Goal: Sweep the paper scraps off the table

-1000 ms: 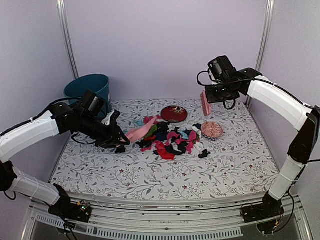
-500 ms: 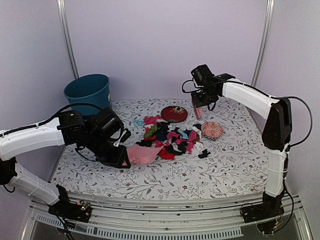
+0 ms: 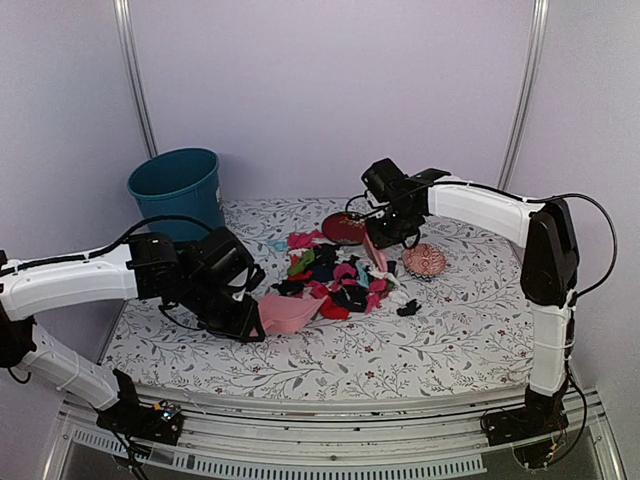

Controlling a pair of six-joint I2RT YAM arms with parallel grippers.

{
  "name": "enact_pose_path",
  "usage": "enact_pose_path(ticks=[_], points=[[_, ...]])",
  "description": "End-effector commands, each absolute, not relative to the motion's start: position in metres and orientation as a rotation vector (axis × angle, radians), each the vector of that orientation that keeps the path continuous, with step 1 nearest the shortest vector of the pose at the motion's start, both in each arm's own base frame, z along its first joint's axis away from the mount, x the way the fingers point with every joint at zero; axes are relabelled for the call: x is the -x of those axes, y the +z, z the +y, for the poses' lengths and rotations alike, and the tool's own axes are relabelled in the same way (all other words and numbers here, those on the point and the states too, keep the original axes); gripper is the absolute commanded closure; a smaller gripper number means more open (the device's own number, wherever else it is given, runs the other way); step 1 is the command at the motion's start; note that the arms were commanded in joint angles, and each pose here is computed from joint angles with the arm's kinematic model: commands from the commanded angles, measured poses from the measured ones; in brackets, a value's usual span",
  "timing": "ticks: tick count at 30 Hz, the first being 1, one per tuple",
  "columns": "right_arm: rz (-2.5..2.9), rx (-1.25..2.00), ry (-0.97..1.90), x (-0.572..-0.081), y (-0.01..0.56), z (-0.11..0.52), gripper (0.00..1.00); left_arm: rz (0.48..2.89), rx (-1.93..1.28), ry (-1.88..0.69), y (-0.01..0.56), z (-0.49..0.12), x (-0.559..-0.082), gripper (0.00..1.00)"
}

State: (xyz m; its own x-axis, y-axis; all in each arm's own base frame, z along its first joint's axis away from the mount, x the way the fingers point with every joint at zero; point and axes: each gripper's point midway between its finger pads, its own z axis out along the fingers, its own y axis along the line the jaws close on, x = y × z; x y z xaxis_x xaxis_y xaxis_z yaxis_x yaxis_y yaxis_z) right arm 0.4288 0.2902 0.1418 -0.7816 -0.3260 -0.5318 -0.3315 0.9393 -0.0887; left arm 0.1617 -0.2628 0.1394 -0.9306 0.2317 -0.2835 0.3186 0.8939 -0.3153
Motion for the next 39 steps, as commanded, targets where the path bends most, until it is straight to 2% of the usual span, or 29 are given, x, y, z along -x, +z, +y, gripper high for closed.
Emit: enact_pose_path(ticks=[1, 6, 11, 17, 22, 25, 30, 35, 39], points=[[2.645, 0.531, 0.161, -0.355, 0.153, 0.315, 0.99, 2.817, -0.471, -0.5, 0.128, -0.265, -0.16, 0.9], [2.568, 0.405, 0.07, -0.35, 0.212, 0.275, 0.99, 2.864, -0.544, -0.498, 0.119, -0.262, -0.145, 0.9], [2.535, 0.465, 0.019, -0.338, 0.244, 0.254, 0.99, 2.924, -0.733, -0.393, 0.128, -0.256, -0.113, 0.9], [2.595, 0.55, 0.065, -0.307, 0.235, 0.247, 0.99, 3.024, -0.821, -0.317, 0.145, -0.243, -0.07, 0.89], [2.669, 0.546, -0.098, -0.296, 0.213, 0.222, 0.99, 3.12, -0.97, -0.262, 0.138, -0.231, -0.034, 0.9], [2.693, 0.546, -0.209, -0.293, 0.204, 0.207, 0.99, 3.122, -1.049, -0.179, 0.128, -0.227, -0.035, 0.9], [2.714, 0.614, -0.318, -0.295, 0.179, 0.202, 0.99, 3.137, -1.059, -0.181, 0.116, -0.237, -0.048, 0.9], [2.718, 0.68, -0.259, -0.309, 0.159, 0.226, 0.99, 3.112, -1.058, -0.205, 0.104, -0.248, -0.066, 0.9], [2.72, 0.757, -0.065, -0.312, 0.155, 0.268, 0.98, 3.073, -1.067, -0.202, 0.096, -0.257, -0.083, 0.9]])
